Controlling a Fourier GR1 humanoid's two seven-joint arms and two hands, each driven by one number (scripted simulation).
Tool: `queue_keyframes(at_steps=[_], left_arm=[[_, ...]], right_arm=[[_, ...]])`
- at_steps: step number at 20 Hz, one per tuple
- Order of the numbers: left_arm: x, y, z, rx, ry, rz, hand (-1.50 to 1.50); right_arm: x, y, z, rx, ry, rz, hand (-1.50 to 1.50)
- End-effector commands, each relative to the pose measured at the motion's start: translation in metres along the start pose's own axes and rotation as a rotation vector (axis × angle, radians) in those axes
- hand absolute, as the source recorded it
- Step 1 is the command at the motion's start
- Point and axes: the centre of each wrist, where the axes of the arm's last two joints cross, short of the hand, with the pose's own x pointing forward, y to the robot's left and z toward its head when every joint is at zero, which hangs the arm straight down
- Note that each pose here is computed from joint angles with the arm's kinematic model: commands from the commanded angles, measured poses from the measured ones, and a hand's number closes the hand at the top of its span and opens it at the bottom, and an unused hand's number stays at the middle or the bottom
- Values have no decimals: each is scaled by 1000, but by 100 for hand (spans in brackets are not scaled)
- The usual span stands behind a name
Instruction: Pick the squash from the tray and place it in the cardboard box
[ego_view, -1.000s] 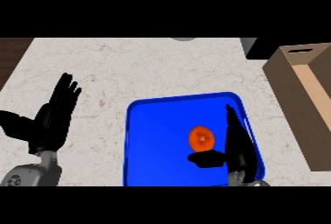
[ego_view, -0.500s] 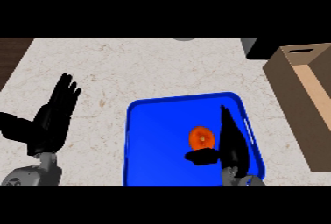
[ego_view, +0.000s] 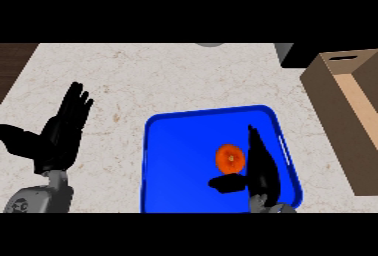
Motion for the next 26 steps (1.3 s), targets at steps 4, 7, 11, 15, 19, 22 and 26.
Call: queue_keyframes(at_steps=[4,7,11,15,19,22,26], left_arm=[[-4,-8,0,6,12,5,0],[0,17,11,-4,-10,-4,0],[5,12,-5,-22,0,2,0],[7,25,5,-5,3,0,0],[2,11,28,2,-5,-4,0],[1,0,0,13,-4,-14,0],[-4,13,8,-7,2,-8,0]], right_arm=[[-3,19,-15,5,44,-14,-150],[-13,16,-19,7,36,4,-150],[4,14,-19,5,26,18,-150],[-10,13,-22,-5,36,42,150],[-7,18,-25,-27,-44,127,150],[-1,26,-11,-48,-63,149,150],[5,26,-12,-136,-78,159,150]])
